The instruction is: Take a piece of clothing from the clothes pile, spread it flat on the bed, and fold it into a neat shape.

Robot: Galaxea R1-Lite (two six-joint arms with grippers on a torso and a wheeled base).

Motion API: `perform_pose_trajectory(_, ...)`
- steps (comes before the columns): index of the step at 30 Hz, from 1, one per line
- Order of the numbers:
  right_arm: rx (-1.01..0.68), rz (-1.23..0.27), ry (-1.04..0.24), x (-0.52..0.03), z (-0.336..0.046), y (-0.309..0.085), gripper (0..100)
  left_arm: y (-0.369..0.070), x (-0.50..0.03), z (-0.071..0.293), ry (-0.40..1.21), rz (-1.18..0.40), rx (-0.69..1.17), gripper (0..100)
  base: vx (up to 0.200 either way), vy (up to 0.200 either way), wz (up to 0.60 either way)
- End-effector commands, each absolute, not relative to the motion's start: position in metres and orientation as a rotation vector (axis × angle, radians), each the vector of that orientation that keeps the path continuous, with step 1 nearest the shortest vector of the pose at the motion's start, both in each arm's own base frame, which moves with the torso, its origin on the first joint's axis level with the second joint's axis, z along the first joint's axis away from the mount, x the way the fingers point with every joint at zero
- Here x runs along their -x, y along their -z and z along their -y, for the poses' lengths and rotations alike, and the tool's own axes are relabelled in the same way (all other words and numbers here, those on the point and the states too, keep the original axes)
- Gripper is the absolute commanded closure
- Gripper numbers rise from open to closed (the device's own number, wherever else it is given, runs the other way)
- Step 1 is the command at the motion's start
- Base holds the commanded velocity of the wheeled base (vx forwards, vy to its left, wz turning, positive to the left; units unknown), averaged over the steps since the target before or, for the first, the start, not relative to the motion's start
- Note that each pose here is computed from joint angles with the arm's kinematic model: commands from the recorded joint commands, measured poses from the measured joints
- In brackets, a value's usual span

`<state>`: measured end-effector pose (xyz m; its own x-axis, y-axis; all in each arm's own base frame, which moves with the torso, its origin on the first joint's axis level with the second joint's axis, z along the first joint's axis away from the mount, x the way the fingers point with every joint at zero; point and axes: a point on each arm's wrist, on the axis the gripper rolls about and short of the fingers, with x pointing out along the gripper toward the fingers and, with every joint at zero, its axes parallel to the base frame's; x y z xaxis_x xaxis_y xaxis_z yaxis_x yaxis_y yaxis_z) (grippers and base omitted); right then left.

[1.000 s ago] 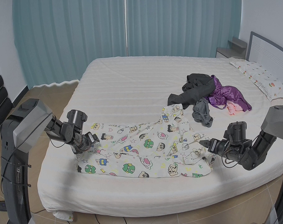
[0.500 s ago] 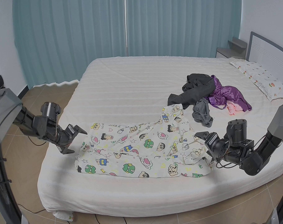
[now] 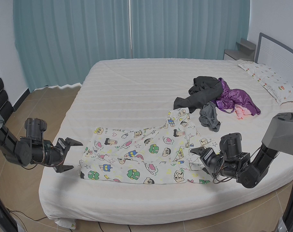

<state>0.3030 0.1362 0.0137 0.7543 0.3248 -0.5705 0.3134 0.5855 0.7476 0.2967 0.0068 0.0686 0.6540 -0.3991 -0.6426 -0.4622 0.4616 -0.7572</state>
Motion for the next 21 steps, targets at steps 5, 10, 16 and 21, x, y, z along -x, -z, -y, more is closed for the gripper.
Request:
perform_pose_trajectory(5, -0.960, -0.767, 0.009, -0.303, -0.137, -0.005, 0, -0.061, -0.292, -0.005, -0.057, -0.938, 1.133, 0, 0.000, 0.000, 0.00)
perform_pose_trajectory(10, -0.956, -0.767, 0.013, -0.299, -0.135, -0.007, 0, -0.057, -0.293, -0.005, -0.063, -0.950, 1.132, 0, 0.000, 0.000, 0.00)
perform_pose_trajectory(16, -0.956, -0.764, 0.006, -0.304, -0.138, -0.005, 0, -0.056, -0.294, -0.004, -0.063, -0.952, 1.129, 0, 0.000, 0.000, 0.00)
perform_pose_trajectory(21, -0.939, -0.774, 0.015, -0.308, -0.142, -0.002, 100, -0.055, -0.296, -0.005, -0.073, -0.945, 1.126, 0, 0.000, 0.000, 0.00)
